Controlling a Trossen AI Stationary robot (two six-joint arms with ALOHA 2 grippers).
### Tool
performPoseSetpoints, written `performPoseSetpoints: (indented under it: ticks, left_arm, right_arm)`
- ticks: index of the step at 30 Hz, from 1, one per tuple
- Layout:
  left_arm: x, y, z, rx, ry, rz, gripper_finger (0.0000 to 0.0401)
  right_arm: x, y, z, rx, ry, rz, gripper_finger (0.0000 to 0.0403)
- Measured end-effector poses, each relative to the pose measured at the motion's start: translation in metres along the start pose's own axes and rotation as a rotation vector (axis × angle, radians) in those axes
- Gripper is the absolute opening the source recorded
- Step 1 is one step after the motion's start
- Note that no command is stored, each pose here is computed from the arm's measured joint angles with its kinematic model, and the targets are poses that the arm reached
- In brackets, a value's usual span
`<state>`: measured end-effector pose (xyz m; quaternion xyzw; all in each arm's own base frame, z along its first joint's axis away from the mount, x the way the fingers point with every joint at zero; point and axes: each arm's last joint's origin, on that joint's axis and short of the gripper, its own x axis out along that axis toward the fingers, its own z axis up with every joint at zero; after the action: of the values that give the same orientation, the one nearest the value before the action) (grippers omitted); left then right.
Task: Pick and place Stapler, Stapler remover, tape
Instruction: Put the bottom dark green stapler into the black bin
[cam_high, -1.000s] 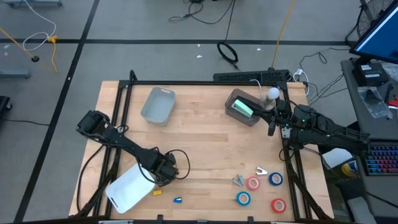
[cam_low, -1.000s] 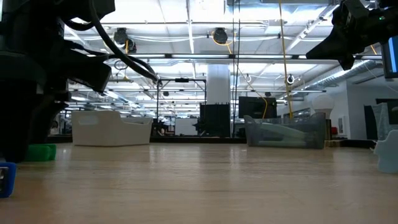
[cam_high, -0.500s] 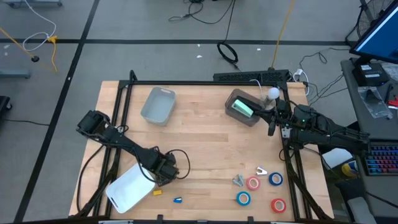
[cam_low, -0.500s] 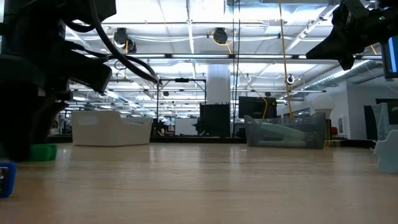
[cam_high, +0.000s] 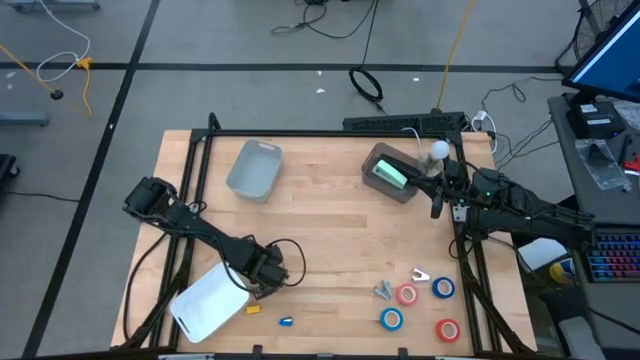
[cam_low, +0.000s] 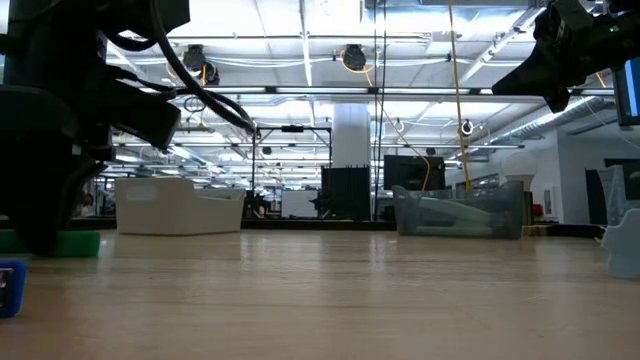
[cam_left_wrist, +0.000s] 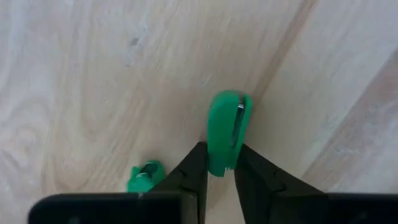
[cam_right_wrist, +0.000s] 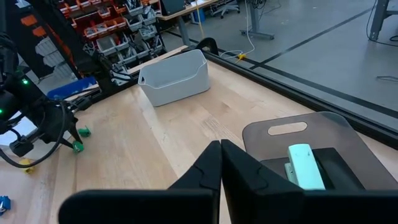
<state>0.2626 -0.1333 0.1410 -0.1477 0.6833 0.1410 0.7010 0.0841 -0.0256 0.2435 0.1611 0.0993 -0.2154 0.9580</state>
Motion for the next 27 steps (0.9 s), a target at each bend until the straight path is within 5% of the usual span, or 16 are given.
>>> performPoseSetpoints:
  ticks: [9, 27]
  left_arm:
    - [-0.0001, -0.0014, 0.0008, 0.004, -0.007, -0.014, 0.0089]
    - [-0.0011, -0.0037, 0.0046, -0.046, -0.028, -0.043, 0.0085]
  right_arm:
    - [0.0, 0.0, 0.0, 0.0, 0.0, 0.0, 0.0001]
    - [-0.0001, 0.0016, 0.0045, 0.008, -0.045, 0.018, 0.0001]
